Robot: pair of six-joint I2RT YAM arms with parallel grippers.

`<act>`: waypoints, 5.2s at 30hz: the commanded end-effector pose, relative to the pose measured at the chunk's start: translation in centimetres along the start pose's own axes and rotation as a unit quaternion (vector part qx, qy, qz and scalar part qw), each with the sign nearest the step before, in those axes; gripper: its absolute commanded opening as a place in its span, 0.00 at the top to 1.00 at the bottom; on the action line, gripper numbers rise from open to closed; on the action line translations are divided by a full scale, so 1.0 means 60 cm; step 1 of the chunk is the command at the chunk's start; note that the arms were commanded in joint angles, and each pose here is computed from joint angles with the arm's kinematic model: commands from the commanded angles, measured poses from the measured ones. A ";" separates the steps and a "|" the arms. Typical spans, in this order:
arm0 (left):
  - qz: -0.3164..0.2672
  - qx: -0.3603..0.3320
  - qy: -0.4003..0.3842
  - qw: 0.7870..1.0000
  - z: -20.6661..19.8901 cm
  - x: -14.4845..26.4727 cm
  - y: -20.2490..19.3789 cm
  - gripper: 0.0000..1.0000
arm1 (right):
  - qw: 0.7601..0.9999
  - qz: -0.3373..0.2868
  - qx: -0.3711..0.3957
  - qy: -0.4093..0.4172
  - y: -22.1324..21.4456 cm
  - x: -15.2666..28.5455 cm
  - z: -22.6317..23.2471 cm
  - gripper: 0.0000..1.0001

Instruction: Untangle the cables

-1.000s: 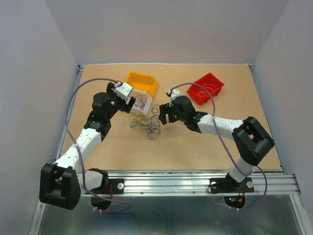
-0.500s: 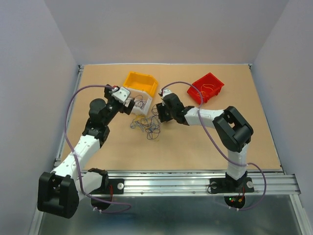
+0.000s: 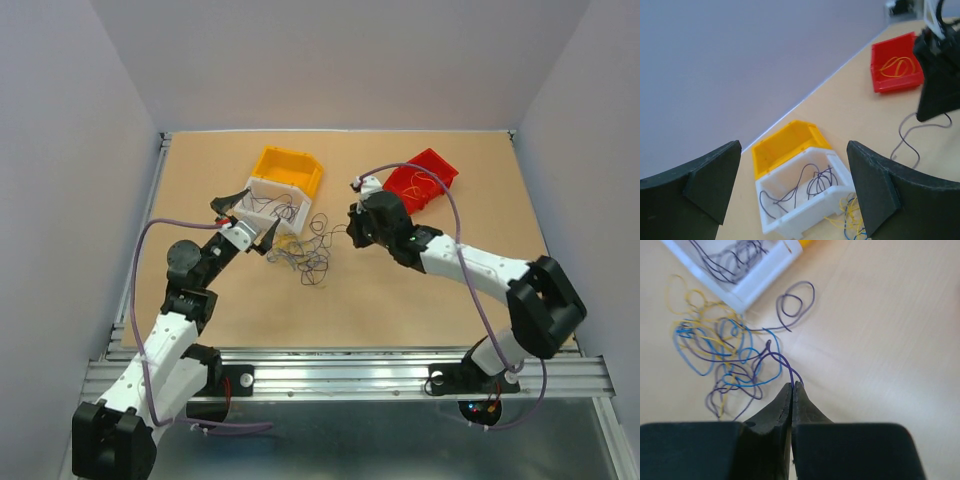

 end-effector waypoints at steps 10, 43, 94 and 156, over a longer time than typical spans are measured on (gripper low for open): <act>-0.121 -0.013 -0.182 0.976 -0.090 -0.092 0.140 0.01 | 0.959 -0.238 -0.045 0.148 0.086 0.203 0.038 0.99; 0.109 0.040 -0.329 0.937 -0.279 -0.200 -0.080 0.60 | 0.919 -0.363 -0.077 0.136 0.093 0.328 0.007 0.99; 0.010 0.079 -0.338 0.938 -0.194 -0.133 0.147 1.00 | 0.955 -0.279 -0.037 0.095 0.075 0.244 0.004 0.52; -0.200 0.088 -0.142 0.965 -0.011 -0.092 0.473 1.00 | 0.894 -0.250 0.071 0.365 0.070 0.019 0.162 0.49</act>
Point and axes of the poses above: each gripper's point midway between its finger pads, its own x axis back along the fingers, its own z axis along the line the jaws close on, y = z × x, the point moved 5 cm from there along x, back along the fingers, and after that the axes turned 2 degrees about x, right-handed, at the moved point
